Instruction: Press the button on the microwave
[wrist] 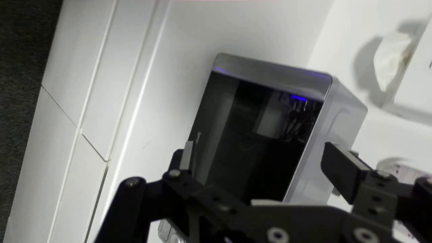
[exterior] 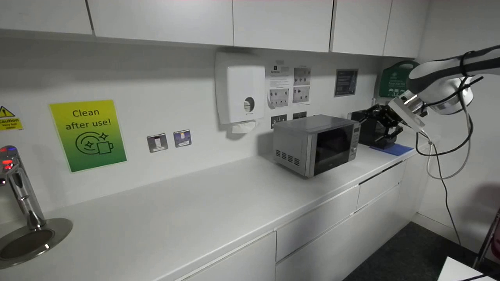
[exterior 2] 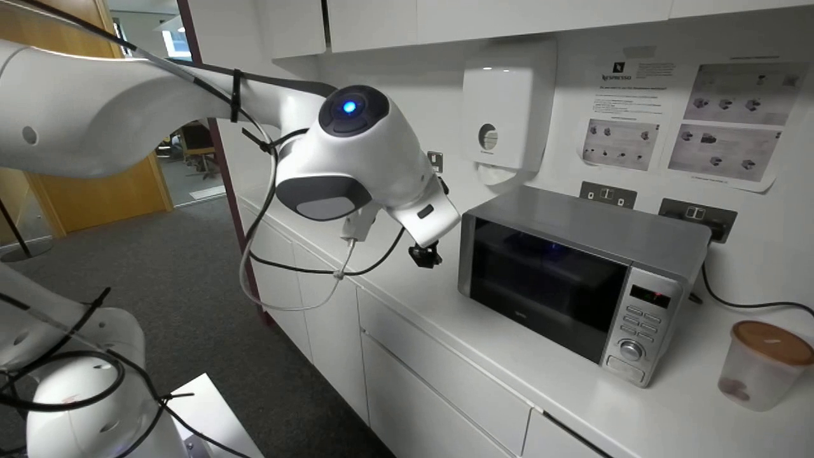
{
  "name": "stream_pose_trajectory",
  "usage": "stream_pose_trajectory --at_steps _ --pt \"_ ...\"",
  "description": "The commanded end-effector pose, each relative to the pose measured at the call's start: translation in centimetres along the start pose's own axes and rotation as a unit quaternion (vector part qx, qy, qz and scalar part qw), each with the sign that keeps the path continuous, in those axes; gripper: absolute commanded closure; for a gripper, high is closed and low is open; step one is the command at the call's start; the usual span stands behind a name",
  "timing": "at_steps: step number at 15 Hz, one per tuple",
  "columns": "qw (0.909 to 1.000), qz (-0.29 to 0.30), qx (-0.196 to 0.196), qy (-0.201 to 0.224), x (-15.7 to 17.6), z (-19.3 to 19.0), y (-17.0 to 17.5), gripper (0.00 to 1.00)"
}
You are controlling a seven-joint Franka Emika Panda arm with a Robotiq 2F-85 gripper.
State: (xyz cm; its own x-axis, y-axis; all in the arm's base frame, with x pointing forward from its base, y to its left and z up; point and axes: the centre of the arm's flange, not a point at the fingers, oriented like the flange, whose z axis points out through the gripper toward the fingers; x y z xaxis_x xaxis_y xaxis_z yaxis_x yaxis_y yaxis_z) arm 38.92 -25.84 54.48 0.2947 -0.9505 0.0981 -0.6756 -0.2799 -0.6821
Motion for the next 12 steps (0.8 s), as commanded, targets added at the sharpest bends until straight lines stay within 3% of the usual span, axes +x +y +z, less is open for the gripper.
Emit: stream_pose_trajectory --at_steps 1,4,5,6,7,12 --pt "0.9943 0.066 0.044 0.071 5.5 2.8 0.2 0.00" --pt "0.9858 0.081 0.057 0.136 8.0 4.6 1.0 0.00" --pt "0.9873 0.079 0.037 0.132 7.9 5.2 1.2 0.00" --pt "0.9931 0.063 -0.007 0.099 7.6 5.6 1.3 0.00" --pt "0.9908 0.074 0.021 0.111 6.2 4.7 2.0 0.00" --pt "0.9915 0.073 0.009 0.106 6.2 5.7 2.3 0.00"
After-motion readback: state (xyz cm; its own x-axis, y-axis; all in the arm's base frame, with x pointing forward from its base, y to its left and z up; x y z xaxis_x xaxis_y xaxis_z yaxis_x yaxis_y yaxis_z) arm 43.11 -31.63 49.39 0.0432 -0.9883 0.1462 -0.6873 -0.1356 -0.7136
